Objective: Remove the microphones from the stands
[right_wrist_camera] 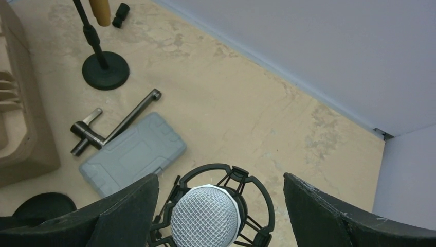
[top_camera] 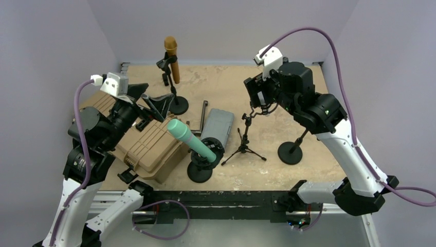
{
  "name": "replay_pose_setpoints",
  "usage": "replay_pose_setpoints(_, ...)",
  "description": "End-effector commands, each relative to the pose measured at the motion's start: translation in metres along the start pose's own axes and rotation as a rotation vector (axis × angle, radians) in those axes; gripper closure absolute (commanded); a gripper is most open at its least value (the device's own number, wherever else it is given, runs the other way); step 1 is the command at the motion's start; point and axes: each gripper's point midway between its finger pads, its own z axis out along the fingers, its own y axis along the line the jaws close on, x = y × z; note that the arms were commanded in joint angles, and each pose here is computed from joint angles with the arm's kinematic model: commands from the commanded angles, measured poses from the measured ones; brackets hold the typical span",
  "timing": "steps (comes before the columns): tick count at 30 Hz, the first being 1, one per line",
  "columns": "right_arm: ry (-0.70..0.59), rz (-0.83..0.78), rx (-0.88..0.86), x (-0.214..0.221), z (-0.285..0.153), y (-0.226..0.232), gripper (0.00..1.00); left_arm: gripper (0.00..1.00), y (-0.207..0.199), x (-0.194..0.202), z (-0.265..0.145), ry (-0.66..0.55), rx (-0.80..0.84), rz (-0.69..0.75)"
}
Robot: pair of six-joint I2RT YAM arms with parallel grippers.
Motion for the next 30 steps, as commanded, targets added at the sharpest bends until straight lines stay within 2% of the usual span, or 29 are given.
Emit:
replay_pose_setpoints(1,-0.005,-0.029,0.072,-0.002,-0.004,-0.009,0.15,0.00,0.000,-0.012,0.000,-0.053,0.003,0.017)
replay_pose_setpoints(4,0.035,-0.042,0.093,0.011,-0.001,-0.006,0.22,0.00,0.001,-0.010,0.001,-0.047,0.000,0.016)
replay_pose_setpoints(10,0.090,-0.069,0.119,0.033,0.003,-0.005,0.23,0.00,0.001,-0.009,0.004,-0.042,-0.002,0.016)
replay_pose_setpoints(15,0.070,-0.053,0.128,0.034,-0.001,-0.006,0.23,0.00,0.002,-0.006,0.007,-0.031,-0.004,0.012)
replay_pose_setpoints(30,0.097,-0.069,0.136,0.047,-0.001,-0.005,0.41,0.00,0.003,-0.002,0.010,-0.019,-0.009,0.008)
